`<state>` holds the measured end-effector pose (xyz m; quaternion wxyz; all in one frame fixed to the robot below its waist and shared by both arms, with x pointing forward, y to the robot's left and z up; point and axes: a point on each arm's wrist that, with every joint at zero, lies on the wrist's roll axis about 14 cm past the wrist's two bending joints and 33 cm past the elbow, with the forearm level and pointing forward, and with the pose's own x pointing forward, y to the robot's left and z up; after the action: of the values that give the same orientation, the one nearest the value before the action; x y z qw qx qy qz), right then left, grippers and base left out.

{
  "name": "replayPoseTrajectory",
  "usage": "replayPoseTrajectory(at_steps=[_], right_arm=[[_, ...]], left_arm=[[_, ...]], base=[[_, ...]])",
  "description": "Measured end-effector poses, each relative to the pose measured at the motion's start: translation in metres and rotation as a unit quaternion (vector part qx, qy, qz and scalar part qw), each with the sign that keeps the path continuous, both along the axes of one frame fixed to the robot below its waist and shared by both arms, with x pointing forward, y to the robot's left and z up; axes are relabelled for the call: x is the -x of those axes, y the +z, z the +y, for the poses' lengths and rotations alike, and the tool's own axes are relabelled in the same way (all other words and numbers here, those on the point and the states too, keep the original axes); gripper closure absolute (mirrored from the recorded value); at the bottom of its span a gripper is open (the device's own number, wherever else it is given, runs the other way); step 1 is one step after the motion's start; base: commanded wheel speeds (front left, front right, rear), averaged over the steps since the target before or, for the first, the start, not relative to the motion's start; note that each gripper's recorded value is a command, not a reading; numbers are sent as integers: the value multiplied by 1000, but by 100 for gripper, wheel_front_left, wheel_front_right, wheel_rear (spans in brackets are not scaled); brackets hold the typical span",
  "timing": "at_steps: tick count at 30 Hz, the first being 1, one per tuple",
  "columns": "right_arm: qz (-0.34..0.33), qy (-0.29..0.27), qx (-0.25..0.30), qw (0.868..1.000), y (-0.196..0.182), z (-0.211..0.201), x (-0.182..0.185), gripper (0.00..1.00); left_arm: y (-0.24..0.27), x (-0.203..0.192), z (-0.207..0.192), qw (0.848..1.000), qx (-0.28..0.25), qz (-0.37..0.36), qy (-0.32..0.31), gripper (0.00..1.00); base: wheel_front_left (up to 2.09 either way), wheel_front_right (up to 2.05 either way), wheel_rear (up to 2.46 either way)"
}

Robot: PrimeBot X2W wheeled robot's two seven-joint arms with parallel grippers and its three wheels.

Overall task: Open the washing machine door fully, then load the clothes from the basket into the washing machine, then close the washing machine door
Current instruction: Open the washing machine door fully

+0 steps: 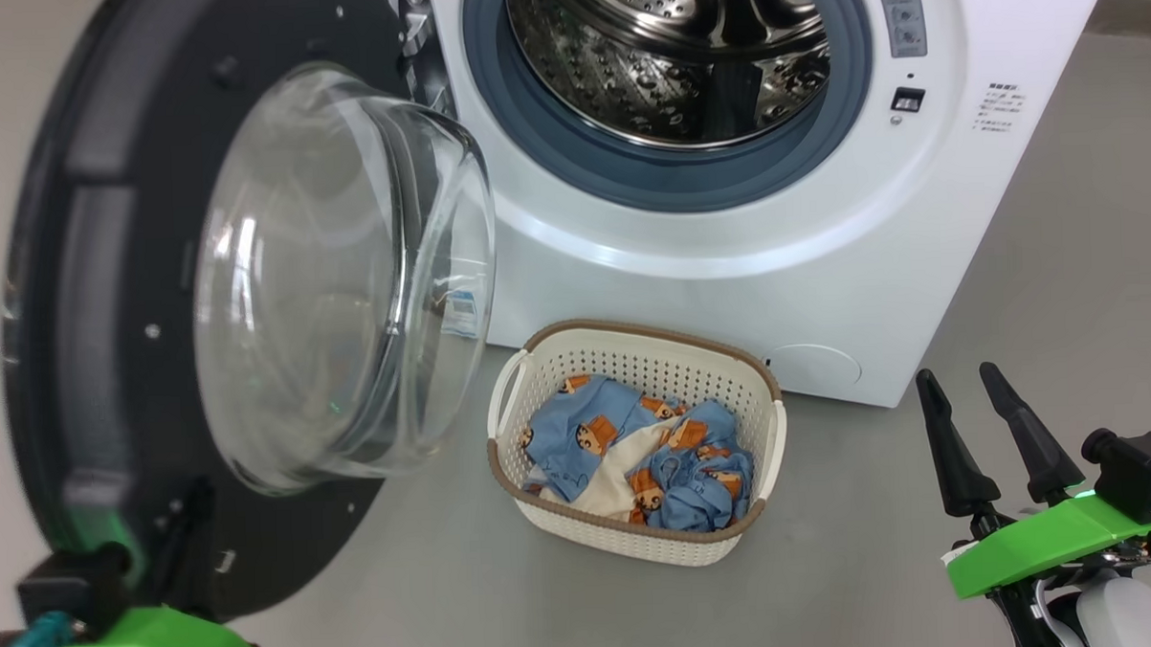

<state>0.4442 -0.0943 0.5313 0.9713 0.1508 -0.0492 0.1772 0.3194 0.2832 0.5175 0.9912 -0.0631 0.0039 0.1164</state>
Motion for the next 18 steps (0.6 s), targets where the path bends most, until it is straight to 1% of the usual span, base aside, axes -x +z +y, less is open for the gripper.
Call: replayPoseTrajectory(at_steps=[10, 18], right_arm=[[15, 8, -4, 1000, -14, 10, -10, 0], [13, 15, -7, 1000, -16, 19, -28, 0]], left_arm=[[-7, -4, 58, 997, -20, 37, 62, 100], [-12, -16, 99, 992, -50, 77, 86, 100]], base=[[0, 0, 0], [0, 0, 0]])
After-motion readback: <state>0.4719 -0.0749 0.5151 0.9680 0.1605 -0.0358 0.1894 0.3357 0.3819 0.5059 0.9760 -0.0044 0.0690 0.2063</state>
